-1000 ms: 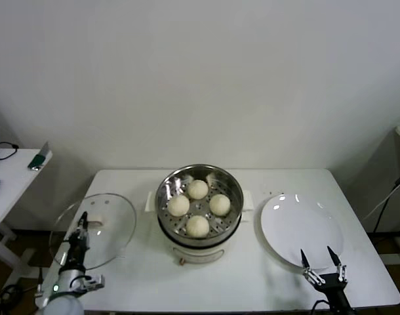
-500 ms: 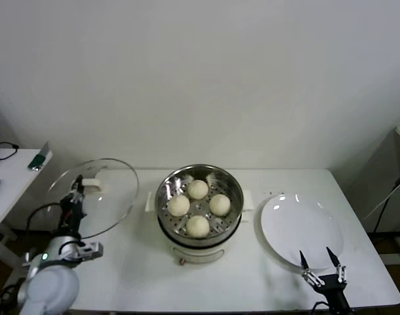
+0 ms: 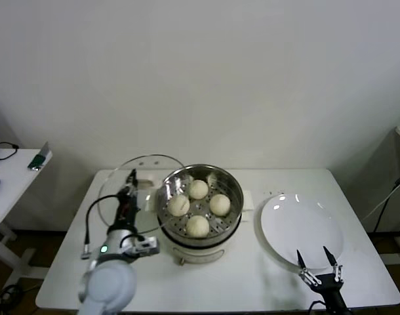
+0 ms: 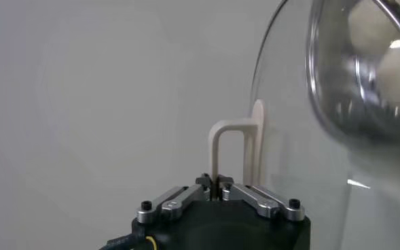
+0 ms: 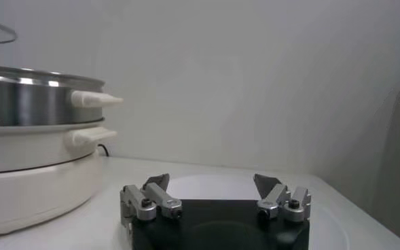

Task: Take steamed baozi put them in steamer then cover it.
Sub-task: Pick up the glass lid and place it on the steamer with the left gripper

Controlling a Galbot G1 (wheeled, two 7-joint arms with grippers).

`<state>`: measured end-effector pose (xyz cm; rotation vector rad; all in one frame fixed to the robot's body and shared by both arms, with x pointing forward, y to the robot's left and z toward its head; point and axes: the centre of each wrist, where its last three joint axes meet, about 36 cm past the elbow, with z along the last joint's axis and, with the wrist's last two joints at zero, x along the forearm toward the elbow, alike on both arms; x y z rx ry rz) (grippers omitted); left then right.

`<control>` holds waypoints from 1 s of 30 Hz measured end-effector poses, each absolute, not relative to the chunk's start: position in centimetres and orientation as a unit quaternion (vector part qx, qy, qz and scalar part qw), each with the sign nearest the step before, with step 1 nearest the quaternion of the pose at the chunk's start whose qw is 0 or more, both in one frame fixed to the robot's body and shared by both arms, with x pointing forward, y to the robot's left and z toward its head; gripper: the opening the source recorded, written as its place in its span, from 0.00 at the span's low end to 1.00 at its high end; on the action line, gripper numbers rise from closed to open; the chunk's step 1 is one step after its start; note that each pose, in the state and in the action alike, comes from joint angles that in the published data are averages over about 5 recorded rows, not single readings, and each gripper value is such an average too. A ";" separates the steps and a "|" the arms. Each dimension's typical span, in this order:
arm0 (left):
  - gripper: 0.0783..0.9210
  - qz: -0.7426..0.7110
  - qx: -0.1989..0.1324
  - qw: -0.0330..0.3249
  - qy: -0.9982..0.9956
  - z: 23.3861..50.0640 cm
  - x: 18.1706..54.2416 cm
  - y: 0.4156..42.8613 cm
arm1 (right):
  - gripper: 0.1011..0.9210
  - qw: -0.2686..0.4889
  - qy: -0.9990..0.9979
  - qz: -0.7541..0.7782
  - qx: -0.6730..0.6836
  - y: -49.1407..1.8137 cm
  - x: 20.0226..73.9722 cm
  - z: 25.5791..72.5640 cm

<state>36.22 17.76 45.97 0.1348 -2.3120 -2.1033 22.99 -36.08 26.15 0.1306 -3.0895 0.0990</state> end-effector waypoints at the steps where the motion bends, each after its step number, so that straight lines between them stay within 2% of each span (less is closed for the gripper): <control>1: 0.07 -0.671 0.040 0.004 -0.741 46.0 36.3 16.8 | 0.88 0.024 -0.998 0.032 0.042 -36.1 23.0 26.2; 16: 0.07 -0.660 -0.005 -0.009 -0.751 45.0 37.3 5.2 | 0.88 0.018 -0.999 0.037 0.034 -37.3 23.2 26.0; 22: 0.07 -0.664 -0.015 -0.010 -0.747 44.4 37.7 3.4 | 0.88 0.018 -0.999 0.034 0.030 -37.2 23.1 25.7; 30: 0.07 -0.675 -0.021 -0.007 -0.737 43.6 37.9 2.9 | 0.88 0.020 -0.999 0.033 0.026 -37.4 22.9 25.4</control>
